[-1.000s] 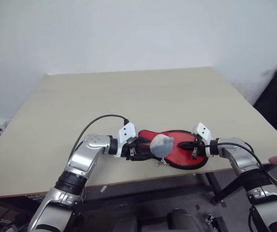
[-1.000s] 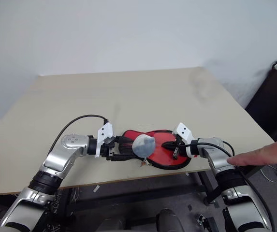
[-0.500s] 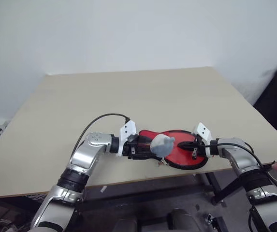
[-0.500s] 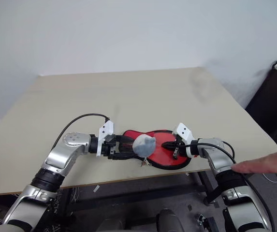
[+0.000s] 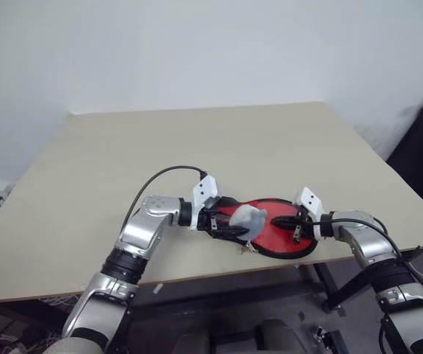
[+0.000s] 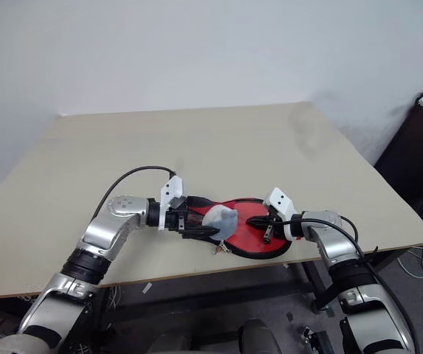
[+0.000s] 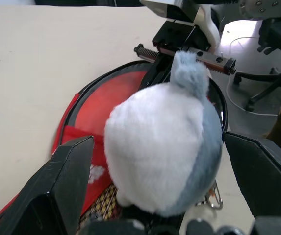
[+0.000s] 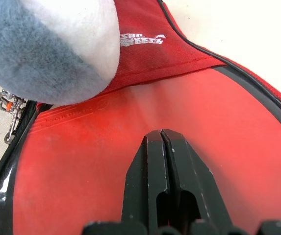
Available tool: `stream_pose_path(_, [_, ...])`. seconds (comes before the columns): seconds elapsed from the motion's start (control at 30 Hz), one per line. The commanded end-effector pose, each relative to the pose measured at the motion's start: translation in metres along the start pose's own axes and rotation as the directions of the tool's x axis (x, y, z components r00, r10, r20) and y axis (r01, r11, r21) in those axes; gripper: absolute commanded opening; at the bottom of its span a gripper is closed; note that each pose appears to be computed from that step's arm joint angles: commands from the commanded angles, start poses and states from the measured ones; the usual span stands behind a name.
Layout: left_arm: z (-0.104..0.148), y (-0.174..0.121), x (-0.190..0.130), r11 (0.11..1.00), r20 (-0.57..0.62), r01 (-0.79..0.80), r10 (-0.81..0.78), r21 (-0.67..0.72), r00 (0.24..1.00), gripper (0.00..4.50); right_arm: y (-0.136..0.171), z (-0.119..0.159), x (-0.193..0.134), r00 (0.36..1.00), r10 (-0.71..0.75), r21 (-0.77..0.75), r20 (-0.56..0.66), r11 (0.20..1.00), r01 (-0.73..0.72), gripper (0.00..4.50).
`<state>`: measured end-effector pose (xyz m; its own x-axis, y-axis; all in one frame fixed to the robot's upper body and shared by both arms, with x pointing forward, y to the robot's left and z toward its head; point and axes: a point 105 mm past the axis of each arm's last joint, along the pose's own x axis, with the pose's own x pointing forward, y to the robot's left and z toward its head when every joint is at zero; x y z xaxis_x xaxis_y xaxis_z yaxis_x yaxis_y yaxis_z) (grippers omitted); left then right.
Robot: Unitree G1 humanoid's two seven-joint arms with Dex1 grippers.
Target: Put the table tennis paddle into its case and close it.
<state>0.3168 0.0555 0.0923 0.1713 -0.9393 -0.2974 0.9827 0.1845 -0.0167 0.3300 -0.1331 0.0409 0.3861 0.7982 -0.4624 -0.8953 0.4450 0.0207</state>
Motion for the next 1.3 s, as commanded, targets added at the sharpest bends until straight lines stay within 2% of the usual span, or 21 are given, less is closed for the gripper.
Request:
stream_pose_path(0.03, [0.011,-0.002,0.007,0.997,-0.018,0.038,-0.037,0.062,0.999,4.46,0.005,-0.023,0.004,0.997,0.003,0.044,-0.081,0.999,0.000,0.00])
stream_pose_path(0.27, [-0.003,0.003,0.012,0.995,-0.110,0.027,-0.017,0.094,0.994,4.46,0.005,-0.024,0.003,0.997,0.002,0.045,-0.081,0.999,0.001,0.00])
stream_pose_path(0.37, [-0.004,0.005,0.012,0.995,-0.115,0.011,0.001,0.102,0.993,3.96,0.005,-0.023,0.004,0.997,0.004,0.045,-0.080,0.999,0.000,0.00])
stream_pose_path(0.67, [0.001,0.007,0.011,0.996,-0.069,-0.011,0.017,0.090,0.997,1.60,0.006,-0.024,0.005,0.997,0.010,0.044,-0.081,0.999,-0.007,0.00])
stream_pose_path(0.87, [0.001,0.003,0.011,0.997,-0.063,0.002,0.003,0.079,0.998,0.46,0.007,-0.024,0.005,0.997,0.017,0.045,-0.082,0.999,-0.014,0.00])
stream_pose_path(1.0, [0.000,-0.001,0.008,0.997,-0.071,0.027,-0.023,0.066,0.997,0.21,0.008,-0.025,0.004,0.996,0.020,0.046,-0.084,0.999,-0.017,0.00])
stream_pose_path(1.3, [-0.015,-0.015,-0.025,0.997,-0.127,0.070,-0.066,0.030,0.990,0.20,0.009,-0.028,0.004,0.996,0.018,0.051,-0.090,0.999,-0.013,0.00])
